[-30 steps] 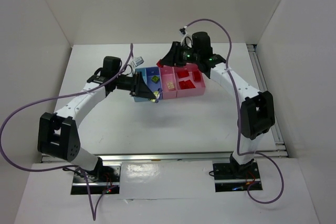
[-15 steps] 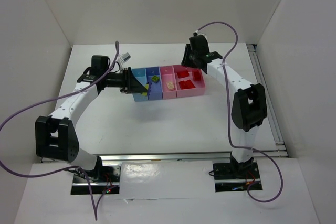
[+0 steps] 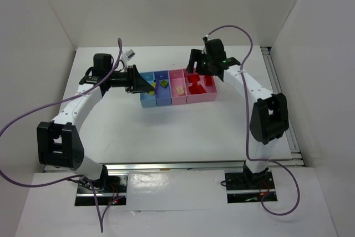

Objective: Sort the legos into containers by color

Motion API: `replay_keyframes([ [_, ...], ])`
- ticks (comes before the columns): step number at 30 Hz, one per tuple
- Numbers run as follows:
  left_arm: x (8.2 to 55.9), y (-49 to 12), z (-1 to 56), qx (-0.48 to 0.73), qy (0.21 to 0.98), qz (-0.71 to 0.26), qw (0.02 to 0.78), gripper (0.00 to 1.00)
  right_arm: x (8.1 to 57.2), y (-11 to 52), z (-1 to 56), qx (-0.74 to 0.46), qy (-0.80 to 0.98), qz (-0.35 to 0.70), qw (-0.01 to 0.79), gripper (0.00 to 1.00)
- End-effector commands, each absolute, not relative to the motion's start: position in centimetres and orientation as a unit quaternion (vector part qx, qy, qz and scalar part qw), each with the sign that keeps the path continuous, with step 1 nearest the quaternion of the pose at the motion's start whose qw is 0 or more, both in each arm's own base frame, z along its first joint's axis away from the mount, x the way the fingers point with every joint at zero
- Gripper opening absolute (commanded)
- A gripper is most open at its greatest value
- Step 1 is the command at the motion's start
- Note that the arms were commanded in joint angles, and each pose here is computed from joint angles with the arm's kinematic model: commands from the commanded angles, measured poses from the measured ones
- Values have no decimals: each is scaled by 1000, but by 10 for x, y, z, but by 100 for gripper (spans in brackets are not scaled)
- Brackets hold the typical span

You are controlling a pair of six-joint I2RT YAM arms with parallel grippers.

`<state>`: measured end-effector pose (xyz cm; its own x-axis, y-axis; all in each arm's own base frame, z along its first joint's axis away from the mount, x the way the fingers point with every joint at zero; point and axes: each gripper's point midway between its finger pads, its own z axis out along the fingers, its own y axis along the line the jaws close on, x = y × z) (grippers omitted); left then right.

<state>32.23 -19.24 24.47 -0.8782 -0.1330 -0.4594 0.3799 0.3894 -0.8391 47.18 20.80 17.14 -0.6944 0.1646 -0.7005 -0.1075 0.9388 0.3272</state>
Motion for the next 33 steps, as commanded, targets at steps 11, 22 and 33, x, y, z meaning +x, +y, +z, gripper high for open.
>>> replay_keyframes([
  [11,325,-200,276,119,754,-597,248,0,349,326,329,-281,640,647,305,96],
  [22,322,-201,285,131,741,-609,252,0,324,362,324,-338,613,671,245,96],
  [33,314,-204,281,133,739,-614,244,0,326,374,319,-343,605,679,235,71],
])
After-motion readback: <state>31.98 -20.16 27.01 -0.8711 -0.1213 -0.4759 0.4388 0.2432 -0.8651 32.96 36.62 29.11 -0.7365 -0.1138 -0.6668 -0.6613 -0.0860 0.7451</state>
